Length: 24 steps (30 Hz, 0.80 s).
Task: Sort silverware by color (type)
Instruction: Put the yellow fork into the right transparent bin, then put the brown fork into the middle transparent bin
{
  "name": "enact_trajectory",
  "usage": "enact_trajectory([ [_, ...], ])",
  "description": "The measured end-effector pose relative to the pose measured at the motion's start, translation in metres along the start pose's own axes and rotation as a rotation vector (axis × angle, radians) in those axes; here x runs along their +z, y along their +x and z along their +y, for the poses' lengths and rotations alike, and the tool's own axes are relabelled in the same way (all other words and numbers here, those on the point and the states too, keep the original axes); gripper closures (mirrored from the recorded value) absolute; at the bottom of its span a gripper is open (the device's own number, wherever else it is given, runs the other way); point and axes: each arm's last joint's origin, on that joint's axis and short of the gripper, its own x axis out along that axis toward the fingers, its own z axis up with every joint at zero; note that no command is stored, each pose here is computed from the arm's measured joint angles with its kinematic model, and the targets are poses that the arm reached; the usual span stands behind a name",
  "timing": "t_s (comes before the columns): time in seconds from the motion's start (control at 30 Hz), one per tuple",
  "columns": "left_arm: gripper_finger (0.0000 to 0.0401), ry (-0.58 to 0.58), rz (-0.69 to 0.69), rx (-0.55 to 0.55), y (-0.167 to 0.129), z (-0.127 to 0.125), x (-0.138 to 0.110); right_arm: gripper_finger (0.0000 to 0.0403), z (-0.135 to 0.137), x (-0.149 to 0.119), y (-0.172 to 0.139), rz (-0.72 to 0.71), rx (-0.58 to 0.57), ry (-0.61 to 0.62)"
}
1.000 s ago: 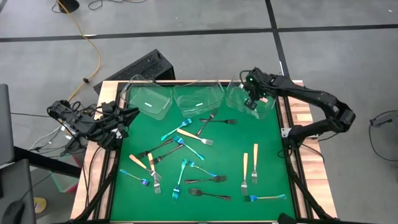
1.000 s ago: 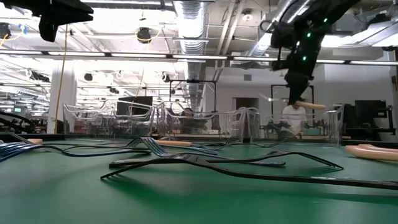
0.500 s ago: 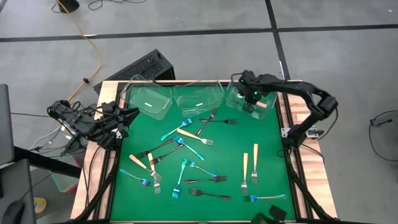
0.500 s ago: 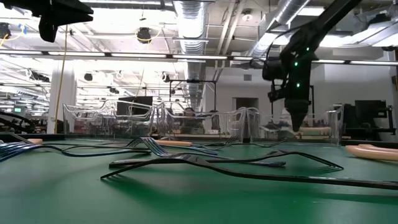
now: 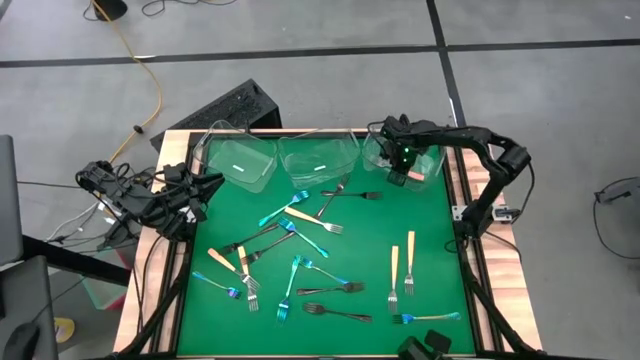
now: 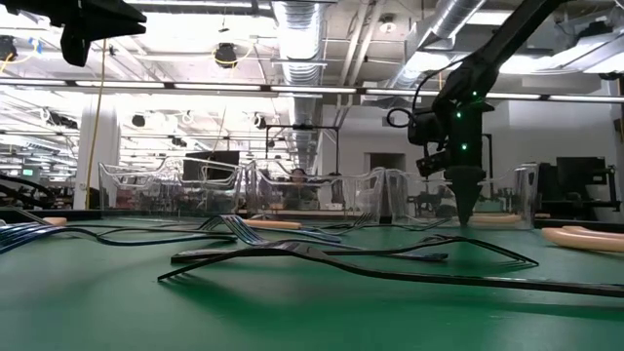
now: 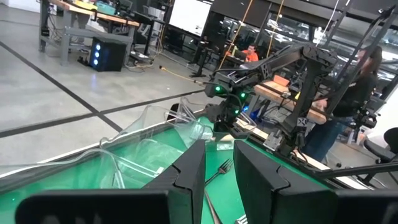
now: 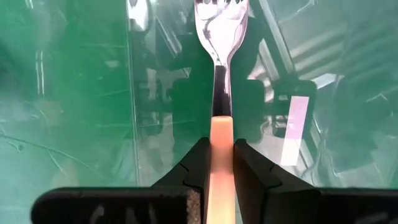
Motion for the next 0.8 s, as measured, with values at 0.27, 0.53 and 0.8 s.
enact_trajectory([
  [0.27, 0.0332, 0.0, 0.0, 0.0, 0.0, 0.0, 0.0, 0.0326, -0.0016, -0.0009, 0.0004, 0.007, -0.007, 0.006],
  [0.53, 0.0332, -0.012, 0.0, 0.0, 0.0, 0.0, 0.0, 0.0289, -0.0016, -0.0013, 0.0008, 0.011, -0.011, 0.007],
  [0.8, 0.0332, -0.012, 0.0, 0.0, 0.0, 0.0, 0.0, 0.0233, -0.0014, -0.0018, -0.0007, 0.007, -0.014, 0.008],
])
